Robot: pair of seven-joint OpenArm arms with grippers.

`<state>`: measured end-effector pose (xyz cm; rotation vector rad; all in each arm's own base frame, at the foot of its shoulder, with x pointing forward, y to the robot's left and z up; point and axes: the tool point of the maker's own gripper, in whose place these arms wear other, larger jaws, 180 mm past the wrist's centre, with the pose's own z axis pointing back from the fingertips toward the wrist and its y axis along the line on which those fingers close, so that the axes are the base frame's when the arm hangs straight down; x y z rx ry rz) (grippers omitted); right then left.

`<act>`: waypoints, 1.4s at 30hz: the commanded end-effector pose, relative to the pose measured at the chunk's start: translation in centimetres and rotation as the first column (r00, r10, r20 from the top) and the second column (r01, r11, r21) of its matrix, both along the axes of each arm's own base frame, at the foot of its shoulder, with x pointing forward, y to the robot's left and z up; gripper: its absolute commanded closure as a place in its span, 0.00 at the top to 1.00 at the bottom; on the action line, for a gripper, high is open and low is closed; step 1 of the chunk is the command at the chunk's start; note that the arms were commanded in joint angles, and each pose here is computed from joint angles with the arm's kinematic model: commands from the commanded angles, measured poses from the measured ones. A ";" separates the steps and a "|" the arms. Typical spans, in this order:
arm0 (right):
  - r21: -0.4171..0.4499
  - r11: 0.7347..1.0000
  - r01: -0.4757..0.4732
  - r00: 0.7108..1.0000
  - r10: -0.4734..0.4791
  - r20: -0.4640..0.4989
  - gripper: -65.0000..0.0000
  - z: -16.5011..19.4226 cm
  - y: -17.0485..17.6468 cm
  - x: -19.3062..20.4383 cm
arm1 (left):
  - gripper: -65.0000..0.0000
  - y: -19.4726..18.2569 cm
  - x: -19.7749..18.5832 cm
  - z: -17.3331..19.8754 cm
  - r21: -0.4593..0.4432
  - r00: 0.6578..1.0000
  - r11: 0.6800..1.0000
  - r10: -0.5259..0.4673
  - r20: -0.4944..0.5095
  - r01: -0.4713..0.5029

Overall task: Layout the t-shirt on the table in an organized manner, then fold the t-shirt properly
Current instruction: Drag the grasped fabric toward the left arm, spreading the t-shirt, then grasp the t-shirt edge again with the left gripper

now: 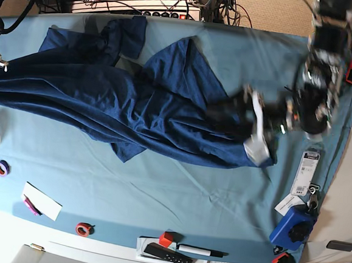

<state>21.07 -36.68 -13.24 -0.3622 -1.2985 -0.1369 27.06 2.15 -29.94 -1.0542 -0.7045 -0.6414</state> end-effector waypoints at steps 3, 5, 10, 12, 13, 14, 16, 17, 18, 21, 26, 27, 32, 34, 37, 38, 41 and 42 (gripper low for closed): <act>-0.032 0.999 -0.011 0.999 0.012 0.047 0.00 1.5 0.1 0.2 | 0.56 -1.8 -2.3 1.7 -0.087 0.999 0.996 -0.019 0.026 0.021; -0.032 0.999 -0.011 0.999 0.012 0.048 0.00 1.5 0.1 0.2 | 0.56 -2.8 -4.1 1.8 -0.084 0.999 0.996 -0.034 0.036 0.037; -0.031 0.999 -0.011 0.999 0.012 0.047 0.00 1.5 0.1 0.2 | 0.55 -4.4 -6.9 2.0 -0.002 0.991 0.998 -0.068 0.113 0.069; -0.031 0.999 -0.011 0.999 0.012 0.047 0.00 1.5 0.1 0.2 | 0.55 -5.1 -7.4 1.3 0.059 0.985 0.996 -0.082 0.152 0.074; -0.031 0.999 -0.011 0.999 0.012 0.047 0.00 1.5 0.1 0.2 | 0.55 -5.6 -7.7 0.7 0.094 0.981 0.992 -0.095 0.169 0.080; -0.031 0.999 -0.011 0.999 0.012 0.047 0.00 1.5 0.1 0.2 | 0.55 -6.2 -8.0 0.0 0.129 0.975 0.987 -0.117 0.187 0.094; -0.031 0.999 -0.011 0.999 0.012 0.046 0.00 1.5 0.1 0.2 | 0.55 -7.5 -9.0 -1.1 0.193 0.957 0.972 -0.178 0.230 0.134; -0.032 0.999 -0.011 0.999 0.012 0.046 0.00 1.5 0.1 0.2 | 0.53 -8.2 -9.6 -1.5 0.216 0.943 0.964 -0.209 0.258 0.155; -0.032 0.999 -0.011 0.999 0.012 0.046 0.00 1.5 0.1 0.2 | 0.51 -8.9 -10.2 -1.9 0.240 0.927 0.955 -0.243 0.285 0.176; -0.031 0.999 -0.010 0.999 0.012 0.044 0.00 1.4 0.1 0.2 | 0.49 -10.3 -11.9 -3.4 0.338 0.872 0.913 -0.347 0.344 0.230; -0.030 0.999 -0.010 0.999 0.011 0.042 0.00 1.4 0.1 0.2 | 0.49 -10.9 -12.2 -5.3 0.488 0.820 0.854 -0.403 0.406 0.178; -0.030 0.999 -0.010 0.999 0.011 0.042 0.00 1.4 0.1 0.2 | 0.49 -10.8 -11.9 -5.7 0.528 0.809 0.837 -0.407 0.425 0.144; -0.030 0.999 -0.010 0.999 0.011 0.043 0.00 1.4 0.1 0.2 | 0.49 -10.2 -10.8 -6.8 0.646 0.745 0.763 -0.422 0.516 -0.014; -0.030 0.999 -0.010 0.999 0.011 0.042 0.00 1.4 0.1 0.2 | 0.49 -9.7 -11.3 -7.3 0.672 0.728 0.740 -0.443 0.523 -0.032; -0.031 0.999 -0.010 0.999 0.011 0.042 0.00 1.4 0.1 0.2 | 0.49 -8.7 -12.2 -8.4 0.713 0.711 0.700 -0.483 0.512 -0.038; -0.032 0.999 -0.010 0.999 0.012 0.040 0.00 1.4 0.1 0.2 | 0.49 -8.3 -12.4 -8.9 0.728 0.706 0.684 -0.496 0.505 -0.041; -0.032 0.999 -0.010 0.999 0.011 0.040 0.00 1.4 0.1 0.2 | 0.49 -7.1 -12.3 -9.5 0.752 0.707 0.655 -0.499 0.501 -0.072; -0.032 0.999 -0.010 0.999 0.011 0.039 0.00 1.4 0.1 0.2 | 0.49 -6.7 -12.1 -9.6 0.756 0.712 0.649 -0.489 0.504 -0.089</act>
